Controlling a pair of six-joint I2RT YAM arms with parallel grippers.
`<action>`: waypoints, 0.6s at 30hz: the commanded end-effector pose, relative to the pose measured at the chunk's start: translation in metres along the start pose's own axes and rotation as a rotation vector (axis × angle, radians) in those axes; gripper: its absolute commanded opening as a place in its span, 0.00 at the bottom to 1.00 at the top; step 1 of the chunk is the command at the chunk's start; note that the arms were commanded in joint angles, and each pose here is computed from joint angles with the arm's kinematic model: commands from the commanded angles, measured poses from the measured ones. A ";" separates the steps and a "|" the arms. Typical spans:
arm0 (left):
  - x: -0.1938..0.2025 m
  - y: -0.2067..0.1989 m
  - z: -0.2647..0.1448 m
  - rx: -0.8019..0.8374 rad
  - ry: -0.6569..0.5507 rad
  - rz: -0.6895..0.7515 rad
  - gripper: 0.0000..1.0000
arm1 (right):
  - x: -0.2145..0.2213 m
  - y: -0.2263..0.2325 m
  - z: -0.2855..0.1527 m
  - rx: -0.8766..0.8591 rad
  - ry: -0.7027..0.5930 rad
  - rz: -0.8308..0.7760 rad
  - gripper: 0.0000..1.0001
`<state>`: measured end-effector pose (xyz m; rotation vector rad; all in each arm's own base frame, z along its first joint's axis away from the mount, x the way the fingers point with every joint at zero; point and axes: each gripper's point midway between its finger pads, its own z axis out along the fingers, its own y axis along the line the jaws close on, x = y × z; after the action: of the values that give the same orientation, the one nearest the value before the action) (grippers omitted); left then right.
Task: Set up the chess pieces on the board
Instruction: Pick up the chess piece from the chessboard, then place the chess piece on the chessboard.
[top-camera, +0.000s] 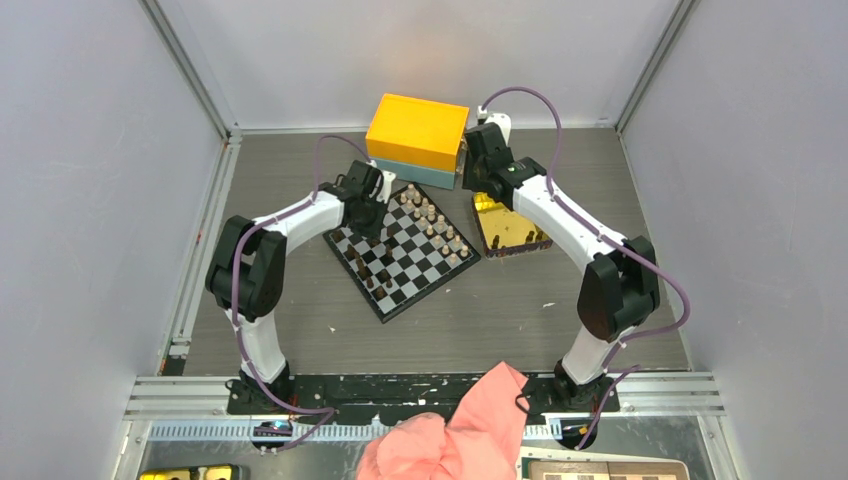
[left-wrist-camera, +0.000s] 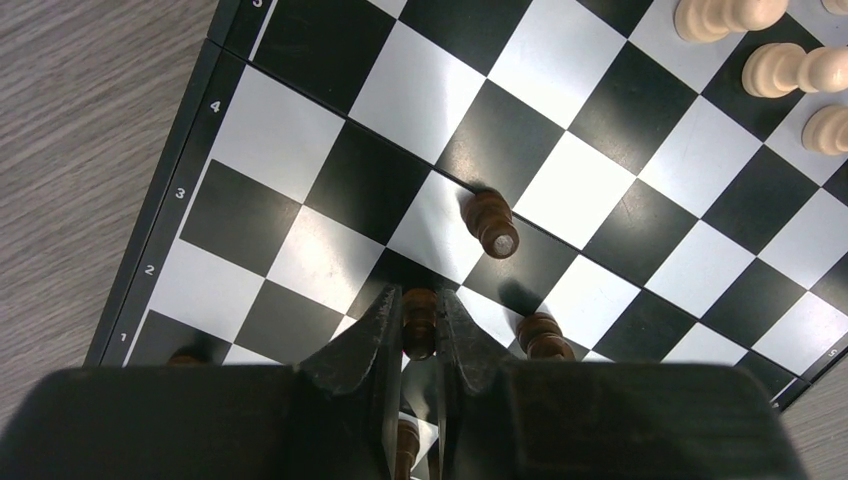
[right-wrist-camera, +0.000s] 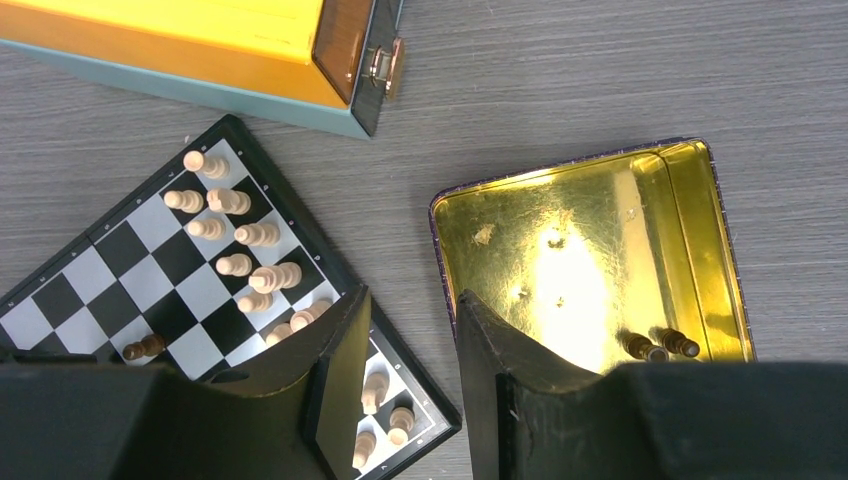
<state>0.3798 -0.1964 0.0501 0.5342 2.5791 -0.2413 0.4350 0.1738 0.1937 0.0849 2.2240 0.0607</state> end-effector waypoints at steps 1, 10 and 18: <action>-0.015 0.001 -0.012 -0.008 -0.054 -0.002 0.12 | -0.017 0.005 -0.001 -0.016 -0.050 0.027 0.43; -0.022 0.022 -0.026 -0.104 -0.083 -0.042 0.04 | -0.018 0.008 0.002 -0.023 -0.047 0.031 0.43; -0.029 0.057 -0.037 -0.221 -0.112 -0.115 0.03 | -0.018 0.010 0.003 -0.032 -0.043 0.033 0.43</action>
<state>0.3960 -0.1621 0.0649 0.3903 2.5540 -0.0892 0.4356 0.1764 0.1852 0.0763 2.2442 0.0638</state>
